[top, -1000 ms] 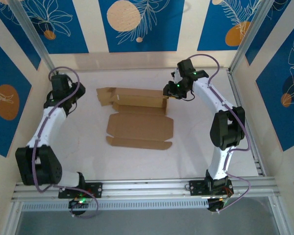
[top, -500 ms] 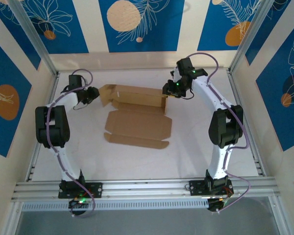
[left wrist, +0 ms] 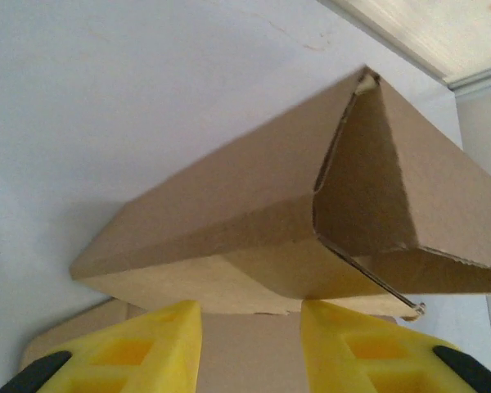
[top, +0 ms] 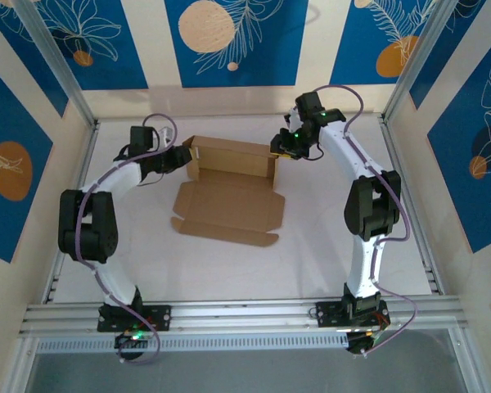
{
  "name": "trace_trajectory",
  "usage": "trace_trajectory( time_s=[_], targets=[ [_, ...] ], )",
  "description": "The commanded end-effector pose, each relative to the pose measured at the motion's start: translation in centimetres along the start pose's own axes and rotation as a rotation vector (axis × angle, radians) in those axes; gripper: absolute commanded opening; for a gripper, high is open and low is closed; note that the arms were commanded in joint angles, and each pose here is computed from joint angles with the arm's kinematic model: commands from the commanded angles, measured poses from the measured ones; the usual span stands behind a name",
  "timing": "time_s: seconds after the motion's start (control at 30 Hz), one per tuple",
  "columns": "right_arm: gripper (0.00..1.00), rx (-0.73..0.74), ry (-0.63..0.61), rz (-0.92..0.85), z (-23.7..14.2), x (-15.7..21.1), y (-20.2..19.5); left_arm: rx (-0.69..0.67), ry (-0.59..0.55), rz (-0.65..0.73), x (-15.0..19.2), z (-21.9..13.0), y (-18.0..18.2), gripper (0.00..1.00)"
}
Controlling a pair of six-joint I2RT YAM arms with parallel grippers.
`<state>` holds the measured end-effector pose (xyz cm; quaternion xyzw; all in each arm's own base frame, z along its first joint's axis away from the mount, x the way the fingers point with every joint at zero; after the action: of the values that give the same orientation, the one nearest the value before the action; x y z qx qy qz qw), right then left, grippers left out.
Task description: Fold the paper box
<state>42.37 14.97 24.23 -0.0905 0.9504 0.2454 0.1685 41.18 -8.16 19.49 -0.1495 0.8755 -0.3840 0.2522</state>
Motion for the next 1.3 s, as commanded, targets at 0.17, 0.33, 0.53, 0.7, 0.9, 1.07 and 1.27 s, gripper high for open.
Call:
trace_trajectory(
  time_s=[0.17, 0.33, 0.53, 0.7, 0.9, 1.07, 1.27],
  targets=[
    [0.37, 0.018, 0.127, 0.022, 2.0, 1.7, -1.4, 0.093, 0.005, 0.146, 0.7, -1.2, -1.4, 0.37],
    [0.37, -0.03, 0.136, -0.009, 2.5, 2.0, -0.6, 0.162, 0.006, 0.173, 0.9, 0.2, -1.4, 0.36],
    [0.37, 0.03, 0.125, -0.024, 1.8, 2.1, -0.9, 0.234, -0.023, 0.269, 2.5, -0.6, -3.0, 0.36],
    [0.36, 0.042, 0.108, -0.018, 1.6, 1.9, -0.8, 0.245, -0.046, 0.207, 3.1, 0.4, -2.2, 0.37],
    [0.36, 0.125, 0.122, -0.03, 1.6, 2.1, -1.4, 0.296, -0.12, 0.281, 3.9, -3.4, -5.1, 0.37],
    [0.35, 0.153, 0.127, -0.058, 1.5, 2.3, -1.6, 0.243, -0.318, 0.417, 2.5, -10.2, -8.8, 0.38],
    [0.35, 0.137, 0.137, -0.068, 1.8, 2.6, -1.4, -0.145, -0.575, 0.232, -2.3, -13.8, -4.6, 0.45]
  ],
)
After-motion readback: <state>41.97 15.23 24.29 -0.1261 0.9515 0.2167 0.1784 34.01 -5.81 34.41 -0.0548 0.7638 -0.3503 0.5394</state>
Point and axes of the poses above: each hand's point on the last joint's axis, 136 mm out from that joint toward the fingers, its own z axis out along the fingers, its own y axis along the line the jaws close on, x = y × z, the point moved 9 cm from there along -z, back along the fingers, and after that the axes turned 12 degrees about -z, right-handed, at the moved point
